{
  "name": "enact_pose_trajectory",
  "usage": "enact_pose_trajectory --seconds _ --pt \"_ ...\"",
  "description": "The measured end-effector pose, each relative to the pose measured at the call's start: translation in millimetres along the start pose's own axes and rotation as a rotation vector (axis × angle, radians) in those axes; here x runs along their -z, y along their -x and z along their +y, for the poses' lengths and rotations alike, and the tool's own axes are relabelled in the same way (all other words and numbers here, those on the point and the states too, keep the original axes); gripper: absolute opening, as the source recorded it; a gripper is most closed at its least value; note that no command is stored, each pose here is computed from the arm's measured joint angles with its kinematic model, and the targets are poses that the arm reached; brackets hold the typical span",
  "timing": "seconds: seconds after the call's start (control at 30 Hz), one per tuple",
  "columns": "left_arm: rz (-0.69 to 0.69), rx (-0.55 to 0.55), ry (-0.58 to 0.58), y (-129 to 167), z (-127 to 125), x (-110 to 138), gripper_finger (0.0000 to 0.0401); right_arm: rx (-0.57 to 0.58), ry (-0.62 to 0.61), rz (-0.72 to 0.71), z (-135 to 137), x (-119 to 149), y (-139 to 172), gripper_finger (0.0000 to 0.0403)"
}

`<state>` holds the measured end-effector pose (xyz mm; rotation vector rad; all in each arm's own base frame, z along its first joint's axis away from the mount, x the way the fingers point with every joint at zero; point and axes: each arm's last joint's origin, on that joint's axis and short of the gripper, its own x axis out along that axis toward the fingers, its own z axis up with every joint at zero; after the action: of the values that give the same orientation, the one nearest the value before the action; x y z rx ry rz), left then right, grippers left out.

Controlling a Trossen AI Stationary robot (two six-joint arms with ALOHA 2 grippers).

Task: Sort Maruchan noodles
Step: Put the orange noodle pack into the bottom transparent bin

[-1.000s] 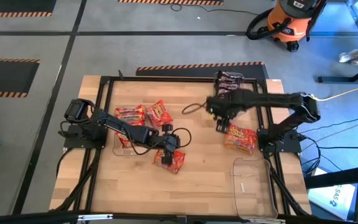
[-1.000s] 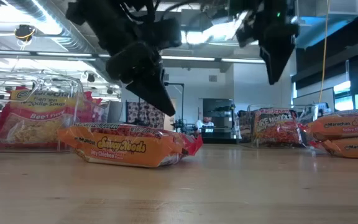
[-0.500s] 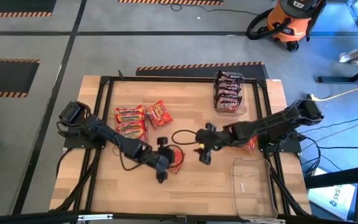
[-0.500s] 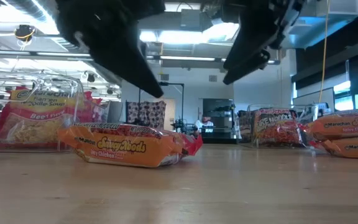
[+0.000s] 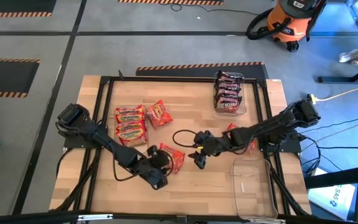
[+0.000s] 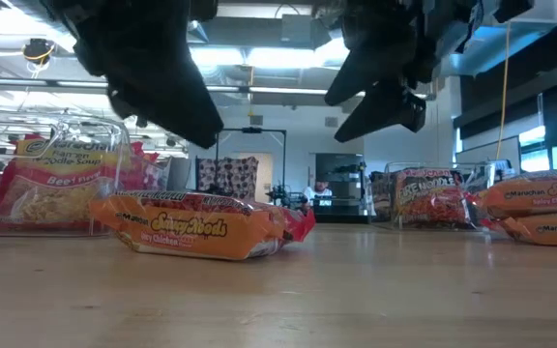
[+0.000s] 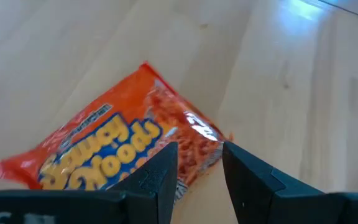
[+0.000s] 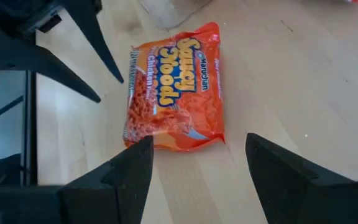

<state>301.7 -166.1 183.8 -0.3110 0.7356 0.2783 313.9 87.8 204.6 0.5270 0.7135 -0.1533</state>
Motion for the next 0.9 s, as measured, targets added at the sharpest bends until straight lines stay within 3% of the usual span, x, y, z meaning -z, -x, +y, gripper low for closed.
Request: enact_pose_trajectory --seconds 0.2,0.4,0.67,0.9 --pt "0.045 -0.099 0.091 -20 5 16 0.0121 -0.012 -0.005 -0.018 -1 1 -14 0.0236" --pt "0.046 -0.129 0.104 -32 5 25 0.0121 -0.01 0.0 -0.026 -6 -3 -17 0.0283" --pt "0.031 -0.079 -0.041 -31 -2 26 0.0121 -0.018 -0.013 0.013 -23 -7 -37 0.0311" --pt "0.019 -0.088 -0.061 -30 -4 29 0.0121 -0.149 -0.047 0.029 -33 -8 -66 0.0312"
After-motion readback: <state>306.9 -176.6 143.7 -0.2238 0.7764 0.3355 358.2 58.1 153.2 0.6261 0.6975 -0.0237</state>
